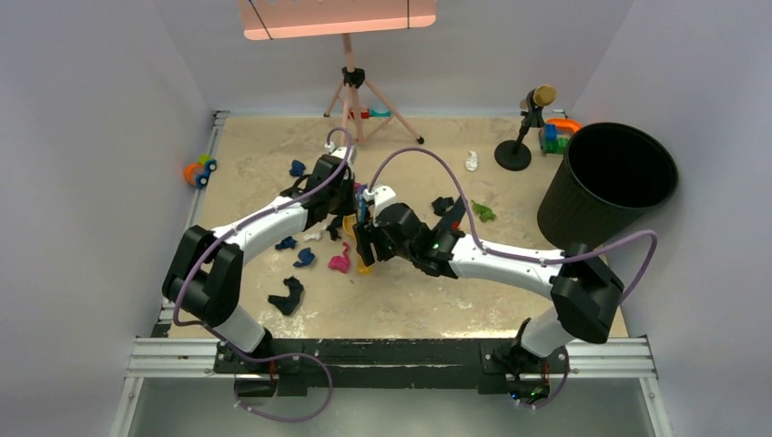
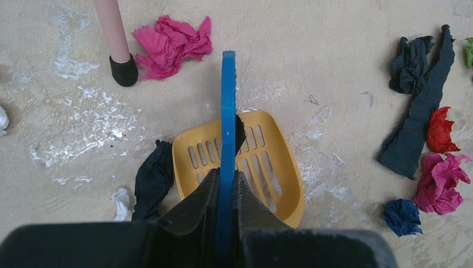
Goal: Sweep away the paper scraps from the table
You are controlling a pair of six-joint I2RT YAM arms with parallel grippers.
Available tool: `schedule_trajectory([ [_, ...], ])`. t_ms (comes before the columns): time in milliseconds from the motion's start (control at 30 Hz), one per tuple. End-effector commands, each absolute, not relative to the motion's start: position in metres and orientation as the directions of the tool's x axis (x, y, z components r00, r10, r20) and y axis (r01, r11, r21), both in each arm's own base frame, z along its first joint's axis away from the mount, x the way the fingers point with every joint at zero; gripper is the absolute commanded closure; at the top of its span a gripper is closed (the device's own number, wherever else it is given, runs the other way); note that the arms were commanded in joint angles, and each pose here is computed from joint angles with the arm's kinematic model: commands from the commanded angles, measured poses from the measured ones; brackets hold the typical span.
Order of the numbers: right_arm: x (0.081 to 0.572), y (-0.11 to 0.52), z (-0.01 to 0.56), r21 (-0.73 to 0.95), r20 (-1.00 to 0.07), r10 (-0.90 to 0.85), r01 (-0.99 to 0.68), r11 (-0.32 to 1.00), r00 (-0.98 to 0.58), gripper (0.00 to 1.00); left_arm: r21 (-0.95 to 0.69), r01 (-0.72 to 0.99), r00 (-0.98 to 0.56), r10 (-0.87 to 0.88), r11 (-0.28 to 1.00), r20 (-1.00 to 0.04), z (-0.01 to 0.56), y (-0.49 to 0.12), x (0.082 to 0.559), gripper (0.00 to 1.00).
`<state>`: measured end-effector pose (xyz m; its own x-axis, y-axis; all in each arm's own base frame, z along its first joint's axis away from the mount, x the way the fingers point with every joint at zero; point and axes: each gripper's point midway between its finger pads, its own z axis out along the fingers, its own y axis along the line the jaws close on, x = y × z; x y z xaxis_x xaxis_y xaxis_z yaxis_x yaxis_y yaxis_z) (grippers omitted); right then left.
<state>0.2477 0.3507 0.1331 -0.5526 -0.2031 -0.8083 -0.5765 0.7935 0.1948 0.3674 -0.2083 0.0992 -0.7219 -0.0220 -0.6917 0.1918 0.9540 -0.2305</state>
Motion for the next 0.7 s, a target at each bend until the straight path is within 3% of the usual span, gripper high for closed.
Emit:
schedule_trajectory([
  [0, 0.236, 0.371, 0.136, 0.203, -0.783, -0.211, -0.562, 0.802, -0.584, 0.27, -0.234, 0.219, -0.710, -0.010, 0.947, -0.704, 0.103, -0.206, 0.362, 1.00],
  [367, 0.250, 0.370, 0.110, 0.099, -0.748, -0.167, -0.357, 0.929, -0.643, 0.28, -0.232, 0.219, -0.706, -0.010, 0.948, -0.708, 0.104, -0.203, 0.358, 1.00],
  [667, 0.252, 0.370, 0.081, 0.073, -0.721, -0.171, -0.320, 0.945, -0.671, 0.34, -0.225, 0.217, -0.715, -0.003, 0.950, -0.699, 0.101, -0.201, 0.355, 1.00],
])
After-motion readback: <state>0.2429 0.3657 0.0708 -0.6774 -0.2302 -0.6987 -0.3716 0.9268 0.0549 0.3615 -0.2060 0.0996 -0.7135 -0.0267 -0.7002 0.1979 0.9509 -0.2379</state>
